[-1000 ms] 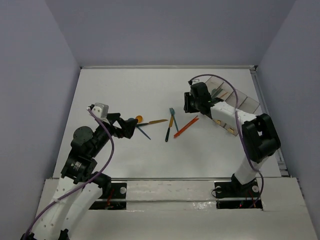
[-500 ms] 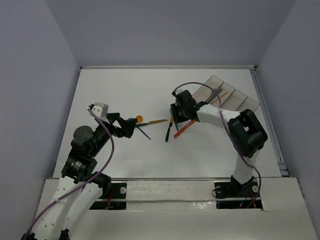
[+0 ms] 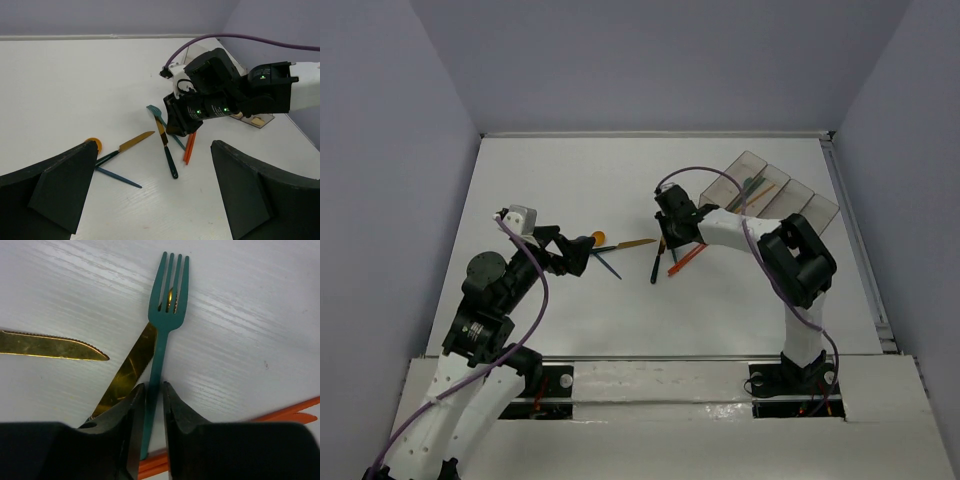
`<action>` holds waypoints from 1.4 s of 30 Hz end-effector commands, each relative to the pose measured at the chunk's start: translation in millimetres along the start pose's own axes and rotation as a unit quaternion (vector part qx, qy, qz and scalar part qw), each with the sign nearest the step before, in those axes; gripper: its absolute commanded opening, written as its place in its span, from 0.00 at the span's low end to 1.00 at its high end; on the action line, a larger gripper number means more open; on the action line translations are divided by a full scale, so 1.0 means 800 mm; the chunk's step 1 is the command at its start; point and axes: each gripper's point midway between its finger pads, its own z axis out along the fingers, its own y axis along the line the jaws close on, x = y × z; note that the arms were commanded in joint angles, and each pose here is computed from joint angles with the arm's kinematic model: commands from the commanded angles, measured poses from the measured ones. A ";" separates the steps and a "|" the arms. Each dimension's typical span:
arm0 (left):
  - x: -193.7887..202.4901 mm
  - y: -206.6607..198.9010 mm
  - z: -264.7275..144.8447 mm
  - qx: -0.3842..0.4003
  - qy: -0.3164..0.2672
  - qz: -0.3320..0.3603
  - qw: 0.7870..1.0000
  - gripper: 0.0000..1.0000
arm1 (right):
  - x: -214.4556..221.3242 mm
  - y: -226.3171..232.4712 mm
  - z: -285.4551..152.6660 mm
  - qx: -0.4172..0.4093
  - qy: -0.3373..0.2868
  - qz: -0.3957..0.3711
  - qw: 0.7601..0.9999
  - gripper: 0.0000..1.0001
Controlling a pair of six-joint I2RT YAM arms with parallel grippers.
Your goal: Sort the eating utensils into containers
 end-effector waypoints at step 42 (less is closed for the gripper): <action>-0.037 -0.018 -0.007 0.029 -0.043 0.012 0.999 0.99 | -0.206 -0.228 -0.112 0.093 -0.315 0.390 0.860 0.00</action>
